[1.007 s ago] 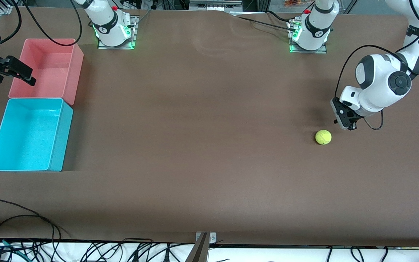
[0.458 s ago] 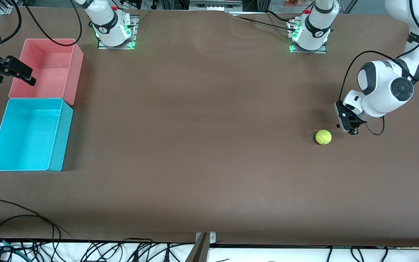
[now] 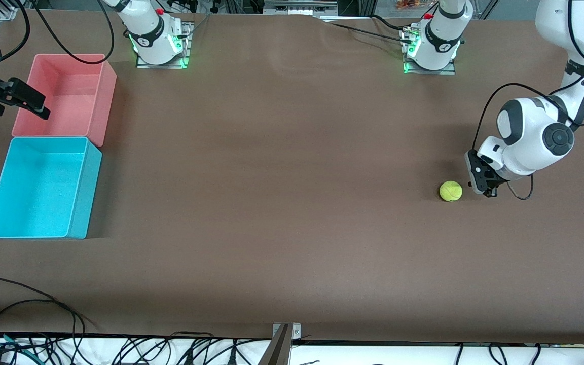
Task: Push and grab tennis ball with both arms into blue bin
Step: 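Lower the left gripper behind the tennis ball, fingers closed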
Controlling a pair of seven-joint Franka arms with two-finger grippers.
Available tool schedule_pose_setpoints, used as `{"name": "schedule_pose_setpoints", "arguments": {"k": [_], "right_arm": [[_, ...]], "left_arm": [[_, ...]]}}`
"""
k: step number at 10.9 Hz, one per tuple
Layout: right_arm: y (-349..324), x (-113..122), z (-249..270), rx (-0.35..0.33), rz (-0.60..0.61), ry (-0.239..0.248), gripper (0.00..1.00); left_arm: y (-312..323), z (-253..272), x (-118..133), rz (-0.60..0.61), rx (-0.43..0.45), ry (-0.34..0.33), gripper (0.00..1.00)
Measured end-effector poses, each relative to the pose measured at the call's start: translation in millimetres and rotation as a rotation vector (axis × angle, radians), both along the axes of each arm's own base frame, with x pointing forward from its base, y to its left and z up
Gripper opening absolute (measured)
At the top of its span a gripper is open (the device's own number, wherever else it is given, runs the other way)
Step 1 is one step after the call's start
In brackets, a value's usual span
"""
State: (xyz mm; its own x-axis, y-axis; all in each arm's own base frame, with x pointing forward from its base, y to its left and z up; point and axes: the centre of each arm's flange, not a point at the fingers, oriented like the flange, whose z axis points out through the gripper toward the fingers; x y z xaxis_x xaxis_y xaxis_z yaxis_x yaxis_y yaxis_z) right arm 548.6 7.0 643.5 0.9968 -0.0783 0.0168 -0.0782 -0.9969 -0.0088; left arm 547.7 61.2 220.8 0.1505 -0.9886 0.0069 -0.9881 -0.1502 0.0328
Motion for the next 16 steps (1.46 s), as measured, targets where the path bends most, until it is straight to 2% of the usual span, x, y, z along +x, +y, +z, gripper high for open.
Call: {"name": "schedule_pose_setpoints", "arguments": {"k": [7,16], "right_arm": [[-1,0,0,0.000,-0.001,0.000,1.00],[-1,0,0,0.000,-0.001,0.001,1.00]], "left_arm": [[2,-29,-6,0.008,-0.008,0.051,0.01],[-2,-35,-1,0.015,-0.020,0.053,0.01]]}}
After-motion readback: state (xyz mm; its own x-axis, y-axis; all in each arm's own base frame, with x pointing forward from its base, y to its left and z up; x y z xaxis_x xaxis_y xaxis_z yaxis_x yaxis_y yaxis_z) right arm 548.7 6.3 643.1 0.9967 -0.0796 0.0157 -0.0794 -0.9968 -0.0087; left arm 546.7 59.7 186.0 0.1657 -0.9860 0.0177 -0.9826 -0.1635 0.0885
